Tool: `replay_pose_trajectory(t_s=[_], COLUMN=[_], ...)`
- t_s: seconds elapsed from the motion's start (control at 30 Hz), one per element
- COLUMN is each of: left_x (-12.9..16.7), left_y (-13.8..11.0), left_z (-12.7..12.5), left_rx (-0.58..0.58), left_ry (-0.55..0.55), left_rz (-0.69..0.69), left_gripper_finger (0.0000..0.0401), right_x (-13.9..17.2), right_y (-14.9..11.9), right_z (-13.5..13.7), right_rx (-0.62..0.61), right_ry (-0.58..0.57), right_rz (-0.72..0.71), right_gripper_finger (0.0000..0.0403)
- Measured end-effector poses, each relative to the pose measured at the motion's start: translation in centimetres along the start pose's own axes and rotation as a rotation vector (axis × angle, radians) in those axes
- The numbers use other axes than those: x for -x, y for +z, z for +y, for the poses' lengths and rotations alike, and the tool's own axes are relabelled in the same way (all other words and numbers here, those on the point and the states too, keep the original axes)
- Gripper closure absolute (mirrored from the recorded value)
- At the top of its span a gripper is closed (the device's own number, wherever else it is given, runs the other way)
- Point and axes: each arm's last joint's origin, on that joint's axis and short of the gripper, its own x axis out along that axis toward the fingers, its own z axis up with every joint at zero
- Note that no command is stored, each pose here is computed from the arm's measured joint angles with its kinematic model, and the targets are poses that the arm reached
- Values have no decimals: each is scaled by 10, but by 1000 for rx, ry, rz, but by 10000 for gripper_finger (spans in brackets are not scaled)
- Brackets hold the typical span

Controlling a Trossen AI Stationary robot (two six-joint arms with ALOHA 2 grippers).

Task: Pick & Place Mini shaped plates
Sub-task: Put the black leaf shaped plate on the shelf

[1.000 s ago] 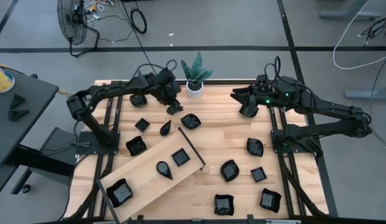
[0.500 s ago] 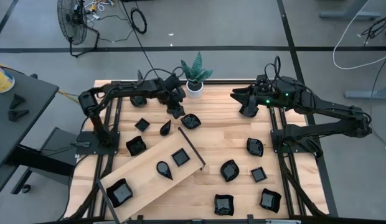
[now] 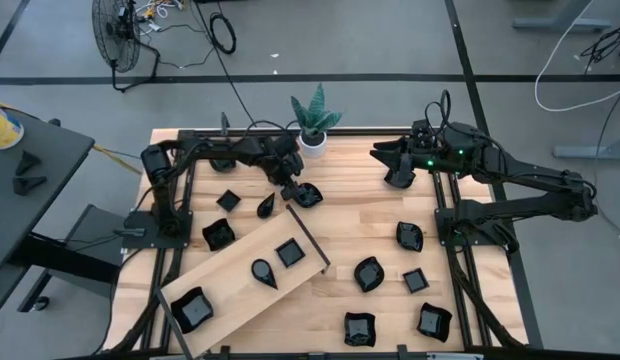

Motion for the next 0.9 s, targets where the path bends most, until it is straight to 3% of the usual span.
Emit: replay_pose_trajectory(t_s=[0.33,0.9], left_x=[-11,-11], left_y=[-3,-3], left_z=[1,0], left_rx=[-3,-2], left_ry=[50,58], left_rz=[25,30], left_gripper_finger=[164,212], right_x=[0,0], right_y=[0,0], right_z=[0,0], right_rx=[0,5], right_ry=[1,2], right_rz=[0,2], right_gripper_finger=[193,193])
